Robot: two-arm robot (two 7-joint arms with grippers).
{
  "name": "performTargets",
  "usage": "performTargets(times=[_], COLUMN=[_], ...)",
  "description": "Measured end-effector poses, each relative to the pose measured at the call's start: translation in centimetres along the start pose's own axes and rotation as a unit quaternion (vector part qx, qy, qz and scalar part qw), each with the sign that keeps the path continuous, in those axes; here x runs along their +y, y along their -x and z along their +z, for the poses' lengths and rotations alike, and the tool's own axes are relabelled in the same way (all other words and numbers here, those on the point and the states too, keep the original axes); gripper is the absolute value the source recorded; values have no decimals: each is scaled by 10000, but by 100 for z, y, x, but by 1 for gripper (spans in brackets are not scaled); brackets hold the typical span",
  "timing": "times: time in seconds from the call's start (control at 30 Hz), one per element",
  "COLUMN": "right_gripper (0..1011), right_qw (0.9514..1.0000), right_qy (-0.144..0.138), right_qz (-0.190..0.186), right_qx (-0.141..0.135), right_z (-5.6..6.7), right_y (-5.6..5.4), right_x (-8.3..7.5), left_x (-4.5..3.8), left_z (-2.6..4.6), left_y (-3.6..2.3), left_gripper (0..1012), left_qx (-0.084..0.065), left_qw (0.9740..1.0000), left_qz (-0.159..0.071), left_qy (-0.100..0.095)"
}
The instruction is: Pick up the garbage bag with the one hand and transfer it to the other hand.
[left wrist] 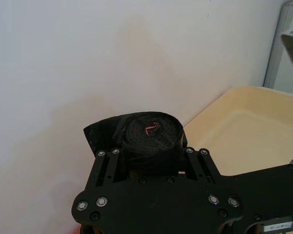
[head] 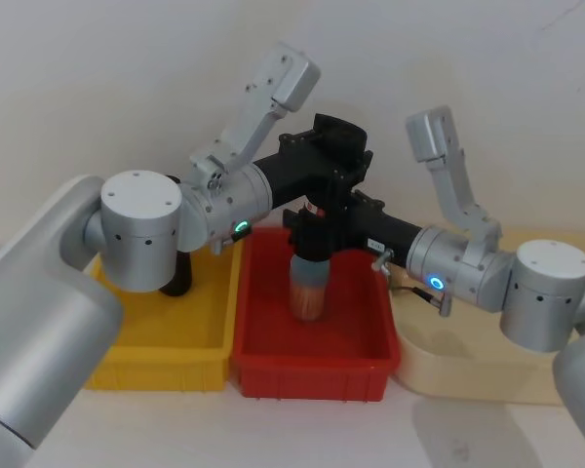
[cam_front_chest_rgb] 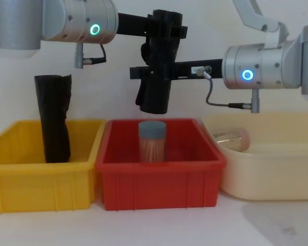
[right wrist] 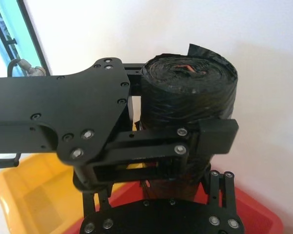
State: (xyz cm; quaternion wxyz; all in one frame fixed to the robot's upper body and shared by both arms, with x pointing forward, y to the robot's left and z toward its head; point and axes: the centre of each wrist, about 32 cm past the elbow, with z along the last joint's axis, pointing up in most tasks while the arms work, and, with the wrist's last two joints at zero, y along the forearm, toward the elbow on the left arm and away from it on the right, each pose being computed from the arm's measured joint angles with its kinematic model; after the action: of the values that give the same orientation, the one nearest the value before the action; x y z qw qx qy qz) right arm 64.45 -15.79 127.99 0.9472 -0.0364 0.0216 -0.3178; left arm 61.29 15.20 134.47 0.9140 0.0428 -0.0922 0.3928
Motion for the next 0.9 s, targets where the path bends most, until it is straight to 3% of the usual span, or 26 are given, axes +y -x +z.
performTargets(times=[0.27, 0.5, 0.7, 0.9], right_gripper=[961, 790, 582, 533], right_qw=[10000, 10000, 10000, 10000], right_qy=[4, 18, 18, 19], right_qz=[-3, -5, -4, -6], right_qx=[-30, -43, -57, -65], right_z=[-8, -17, -16, -15], right_y=[-15, -23, -27, -29], right_x=[65, 97, 114, 114], left_x=[0, 0, 0, 0], left_z=[0, 0, 0, 0], left_y=[0, 0, 0, 0], left_gripper=[527, 527, 527, 527], left_qx=[0, 0, 0, 0], left_qw=[10000, 10000, 10000, 10000], left_qz=[1, 0, 0, 0], left_qy=[-1, -1, -1, -1])
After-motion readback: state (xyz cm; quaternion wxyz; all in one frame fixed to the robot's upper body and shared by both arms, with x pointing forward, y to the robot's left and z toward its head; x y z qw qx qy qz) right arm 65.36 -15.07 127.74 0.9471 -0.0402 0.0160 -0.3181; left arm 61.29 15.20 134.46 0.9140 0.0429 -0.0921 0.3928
